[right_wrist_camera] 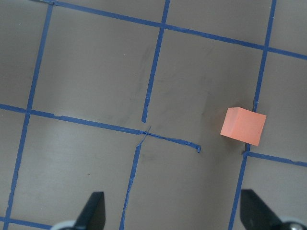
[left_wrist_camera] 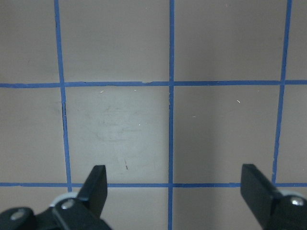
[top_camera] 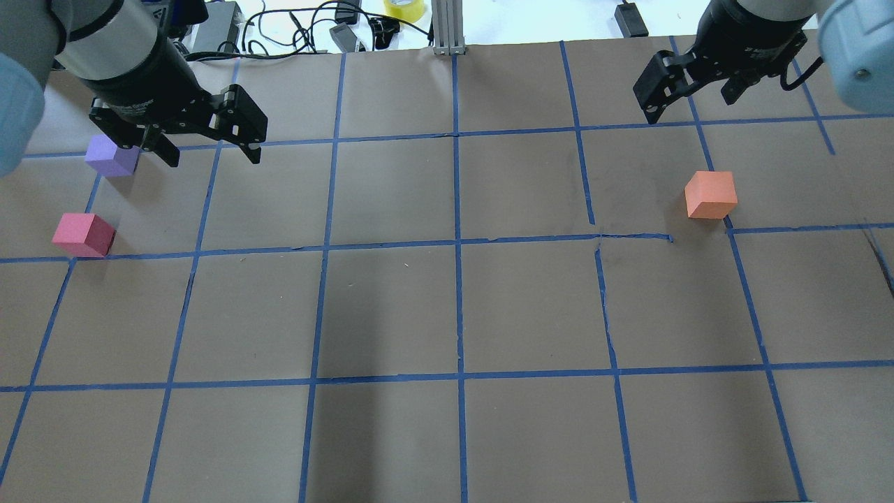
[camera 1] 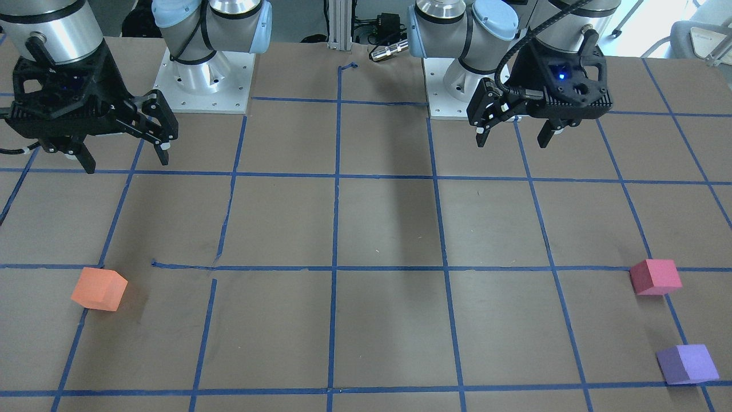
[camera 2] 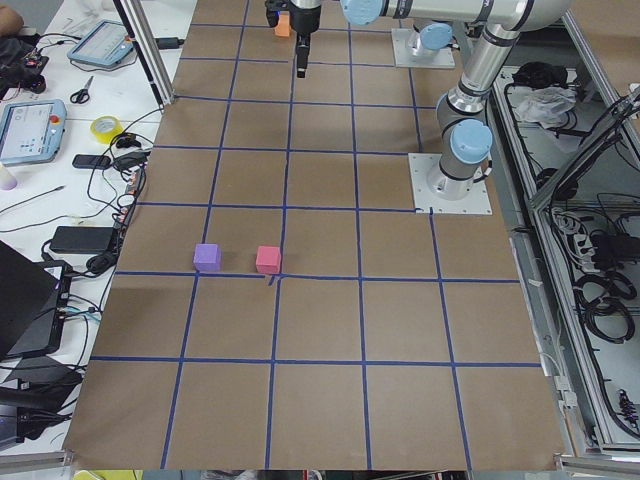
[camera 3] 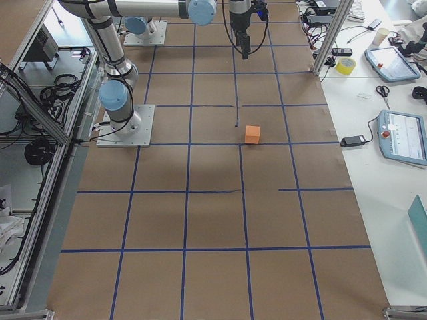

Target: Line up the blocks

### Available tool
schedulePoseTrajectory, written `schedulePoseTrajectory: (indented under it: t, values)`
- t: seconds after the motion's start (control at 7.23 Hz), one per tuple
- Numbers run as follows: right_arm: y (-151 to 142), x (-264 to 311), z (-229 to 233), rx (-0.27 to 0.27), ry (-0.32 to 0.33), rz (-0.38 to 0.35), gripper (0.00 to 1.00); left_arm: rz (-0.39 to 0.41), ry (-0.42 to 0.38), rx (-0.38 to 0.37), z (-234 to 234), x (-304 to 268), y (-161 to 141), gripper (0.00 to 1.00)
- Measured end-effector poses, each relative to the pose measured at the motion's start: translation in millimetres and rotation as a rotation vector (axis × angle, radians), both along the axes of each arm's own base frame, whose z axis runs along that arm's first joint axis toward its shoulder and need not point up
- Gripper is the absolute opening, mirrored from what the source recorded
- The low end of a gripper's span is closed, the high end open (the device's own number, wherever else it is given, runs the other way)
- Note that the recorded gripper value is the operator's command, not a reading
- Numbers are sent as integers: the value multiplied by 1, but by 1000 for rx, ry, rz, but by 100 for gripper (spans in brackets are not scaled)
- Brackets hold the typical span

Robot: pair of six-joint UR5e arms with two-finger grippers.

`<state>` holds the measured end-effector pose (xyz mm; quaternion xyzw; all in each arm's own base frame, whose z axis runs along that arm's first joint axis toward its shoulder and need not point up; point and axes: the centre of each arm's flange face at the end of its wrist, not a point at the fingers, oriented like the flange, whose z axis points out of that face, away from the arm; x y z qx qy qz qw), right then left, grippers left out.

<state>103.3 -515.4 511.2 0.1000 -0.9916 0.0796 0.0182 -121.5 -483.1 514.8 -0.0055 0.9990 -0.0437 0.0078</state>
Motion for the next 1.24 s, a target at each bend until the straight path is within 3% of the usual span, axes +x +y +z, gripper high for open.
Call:
schedulePoseTrajectory:
  t: [0.55,1.24]
  values:
    - [1,7,26,-35,-51,-92,100,1,-1,-2,1,0,0,100]
    - [-15,-8,25,45,-49,-132,100,0,-1,-1,1,0,0,100]
